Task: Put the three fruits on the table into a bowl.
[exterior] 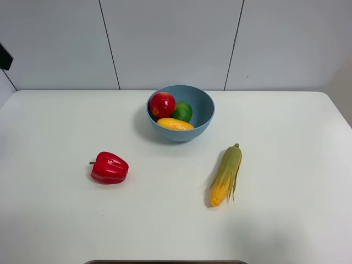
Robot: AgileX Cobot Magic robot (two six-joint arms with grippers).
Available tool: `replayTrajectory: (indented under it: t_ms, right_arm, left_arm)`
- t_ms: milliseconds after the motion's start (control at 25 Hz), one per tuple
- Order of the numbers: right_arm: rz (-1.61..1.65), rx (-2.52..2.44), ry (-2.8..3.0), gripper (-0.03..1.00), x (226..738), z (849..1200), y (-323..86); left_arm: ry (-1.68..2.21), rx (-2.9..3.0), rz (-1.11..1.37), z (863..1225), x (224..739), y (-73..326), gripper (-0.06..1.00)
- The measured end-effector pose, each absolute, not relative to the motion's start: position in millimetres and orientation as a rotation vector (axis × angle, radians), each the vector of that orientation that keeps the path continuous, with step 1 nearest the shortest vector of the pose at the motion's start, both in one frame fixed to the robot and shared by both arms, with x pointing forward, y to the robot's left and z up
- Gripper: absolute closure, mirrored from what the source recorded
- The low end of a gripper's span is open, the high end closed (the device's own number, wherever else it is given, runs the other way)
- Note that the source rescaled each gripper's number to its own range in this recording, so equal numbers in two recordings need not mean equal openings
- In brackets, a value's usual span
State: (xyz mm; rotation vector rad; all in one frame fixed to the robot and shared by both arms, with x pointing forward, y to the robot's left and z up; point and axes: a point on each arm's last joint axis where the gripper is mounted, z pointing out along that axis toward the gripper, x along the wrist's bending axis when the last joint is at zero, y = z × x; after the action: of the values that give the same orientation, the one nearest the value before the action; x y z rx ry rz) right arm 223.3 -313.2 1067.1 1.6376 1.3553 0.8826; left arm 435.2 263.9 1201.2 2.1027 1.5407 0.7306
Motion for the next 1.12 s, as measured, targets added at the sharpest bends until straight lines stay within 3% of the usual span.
replayTrajectory:
  t_ms: [240, 600, 1120]
  right_arm:
    - [0.883, 1.638, 1.355, 0.22, 223, 1067, -313]
    - [0.883, 1.638, 1.355, 0.22, 223, 1067, -313]
    - [0.883, 1.638, 1.355, 0.22, 223, 1067, -313]
  left_arm:
    - [1.548, 2.060, 0.773, 1184, 375, 282, -0.02]
    - [1.673, 1.938, 0.753, 1114, 302, 301, -0.02]
    - [1.691, 1.680, 0.828, 1034, 255, 306, -0.02]
